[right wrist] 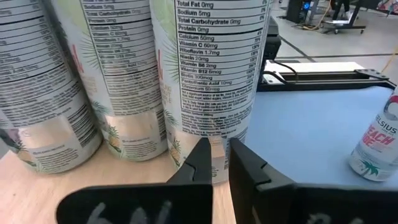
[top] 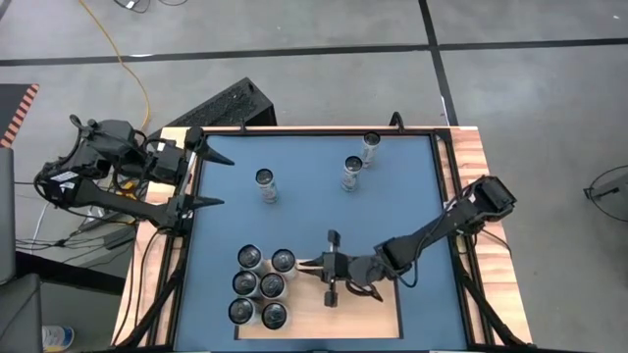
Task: Place canned beverage on shelf
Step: Put the white yellow soda can on the shelf aligned with the other white yellow soda cans, then put the bottom right white pink soda can on the shelf
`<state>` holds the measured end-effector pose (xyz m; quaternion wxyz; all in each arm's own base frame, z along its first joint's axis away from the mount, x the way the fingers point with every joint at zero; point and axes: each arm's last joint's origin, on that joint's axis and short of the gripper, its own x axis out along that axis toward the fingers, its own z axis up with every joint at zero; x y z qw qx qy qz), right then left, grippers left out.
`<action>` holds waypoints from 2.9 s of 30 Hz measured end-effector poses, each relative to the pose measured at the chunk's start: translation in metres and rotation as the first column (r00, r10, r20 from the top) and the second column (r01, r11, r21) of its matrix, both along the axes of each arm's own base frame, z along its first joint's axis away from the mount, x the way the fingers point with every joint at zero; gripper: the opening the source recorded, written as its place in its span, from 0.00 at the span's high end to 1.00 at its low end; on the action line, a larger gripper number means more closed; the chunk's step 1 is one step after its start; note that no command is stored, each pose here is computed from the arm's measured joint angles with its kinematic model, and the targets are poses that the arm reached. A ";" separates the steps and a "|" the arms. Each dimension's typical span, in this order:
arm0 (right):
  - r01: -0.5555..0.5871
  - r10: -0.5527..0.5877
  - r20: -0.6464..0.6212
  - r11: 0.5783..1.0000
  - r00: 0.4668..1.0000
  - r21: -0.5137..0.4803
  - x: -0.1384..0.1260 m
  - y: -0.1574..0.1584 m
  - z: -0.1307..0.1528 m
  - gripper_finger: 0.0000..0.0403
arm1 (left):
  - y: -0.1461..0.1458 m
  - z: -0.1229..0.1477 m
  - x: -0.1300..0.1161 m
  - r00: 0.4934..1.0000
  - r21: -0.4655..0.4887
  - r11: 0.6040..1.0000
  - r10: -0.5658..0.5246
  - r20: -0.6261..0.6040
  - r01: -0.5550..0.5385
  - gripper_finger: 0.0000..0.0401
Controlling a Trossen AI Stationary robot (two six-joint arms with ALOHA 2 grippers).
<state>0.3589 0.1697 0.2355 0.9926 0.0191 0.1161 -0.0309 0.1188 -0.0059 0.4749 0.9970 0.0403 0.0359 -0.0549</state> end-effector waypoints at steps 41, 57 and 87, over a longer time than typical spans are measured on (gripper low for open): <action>-0.043 0.041 0.051 0.999 0.998 0.032 0.012 -0.019 0.005 0.92 | 0.000 -0.001 0.001 1.000 0.003 1.000 0.000 -0.008 0.000 0.04; -0.049 0.048 0.051 0.999 0.998 0.018 0.015 -0.025 0.005 0.92 | 0.000 -0.001 0.001 1.000 0.003 1.000 0.000 -0.008 0.000 0.04; 0.634 -0.678 -0.217 0.735 0.703 -0.241 -0.059 -0.143 0.078 0.17 | 0.000 -0.007 0.000 0.997 -0.010 1.000 0.013 -0.077 -0.014 0.04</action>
